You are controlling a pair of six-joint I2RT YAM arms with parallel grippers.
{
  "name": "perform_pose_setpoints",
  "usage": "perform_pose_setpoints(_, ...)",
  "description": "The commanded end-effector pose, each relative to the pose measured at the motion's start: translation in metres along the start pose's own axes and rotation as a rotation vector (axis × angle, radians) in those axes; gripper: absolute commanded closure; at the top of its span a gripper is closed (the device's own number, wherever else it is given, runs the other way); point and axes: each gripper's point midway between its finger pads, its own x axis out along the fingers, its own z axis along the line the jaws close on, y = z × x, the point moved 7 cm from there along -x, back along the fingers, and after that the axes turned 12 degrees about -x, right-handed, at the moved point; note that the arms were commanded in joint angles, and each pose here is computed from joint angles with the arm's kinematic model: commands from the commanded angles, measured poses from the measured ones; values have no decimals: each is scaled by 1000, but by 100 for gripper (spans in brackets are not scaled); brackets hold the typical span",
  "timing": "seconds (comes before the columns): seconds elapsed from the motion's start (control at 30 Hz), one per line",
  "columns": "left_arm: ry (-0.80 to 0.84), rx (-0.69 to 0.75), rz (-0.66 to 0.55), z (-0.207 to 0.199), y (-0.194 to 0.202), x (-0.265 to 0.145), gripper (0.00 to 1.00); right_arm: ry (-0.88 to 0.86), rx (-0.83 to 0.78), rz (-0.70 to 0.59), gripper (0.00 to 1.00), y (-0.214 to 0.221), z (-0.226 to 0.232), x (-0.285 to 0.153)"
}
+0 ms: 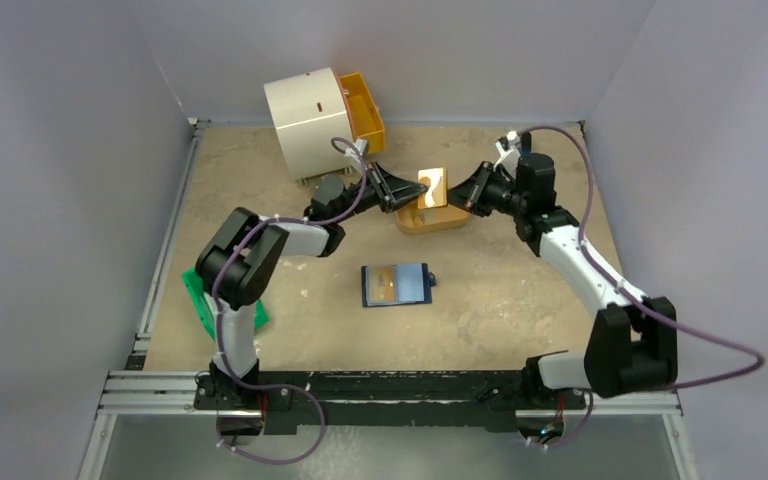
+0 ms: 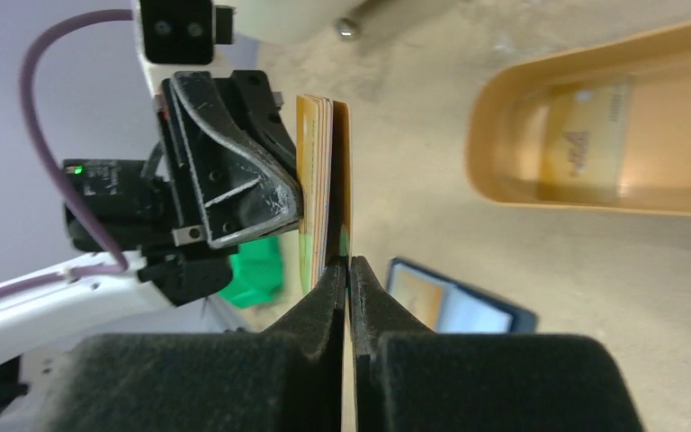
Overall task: Put the credit cards into the card holder
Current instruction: Adjust the credit card.
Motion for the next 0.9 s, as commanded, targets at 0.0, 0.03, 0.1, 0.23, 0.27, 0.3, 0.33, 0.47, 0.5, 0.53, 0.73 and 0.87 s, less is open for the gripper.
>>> perform_pose_setpoints(0.0,-69,65,-12,40,-17,13,100,53,-68,49,100,12,-31,25)
perform_pose_setpoints(0.03,-66,65,-9,46,-18,13,100,57,-67,55,100,15,-37,31)
perform_pose_setpoints(0.1,-73,52,-3,60,-21,12,100,57,-67,57,100,19,-47,40)
perform_pose_setpoints(0.23,-91,37,5,83,-23,10,99,43,-63,59,100,24,-61,57)
perform_pose_setpoints(0.27,-104,37,2,90,-24,9,99,42,-64,63,100,24,-65,61)
perform_pose_setpoints(0.3,-117,33,-3,95,-26,9,99,46,-61,72,100,25,-68,64)
perform_pose_setpoints(0.33,-130,28,-10,101,-28,8,99,49,-61,80,100,25,-71,68)
perform_pose_setpoints(0.47,-194,14,-44,122,-36,1,96,77,-48,99,100,29,-84,77)
perform_pose_setpoints(0.5,-211,16,-51,126,-37,0,94,85,-44,101,100,30,-86,78)
perform_pose_setpoints(0.53,-229,18,-56,129,-39,-1,92,95,-41,102,100,30,-88,79)
perform_pose_setpoints(0.73,-277,16,-83,137,-43,-5,81,144,-22,100,100,30,-97,80)
perform_pose_setpoints(0.87,-307,22,-89,139,-46,-4,76,179,-5,102,100,29,-102,78)
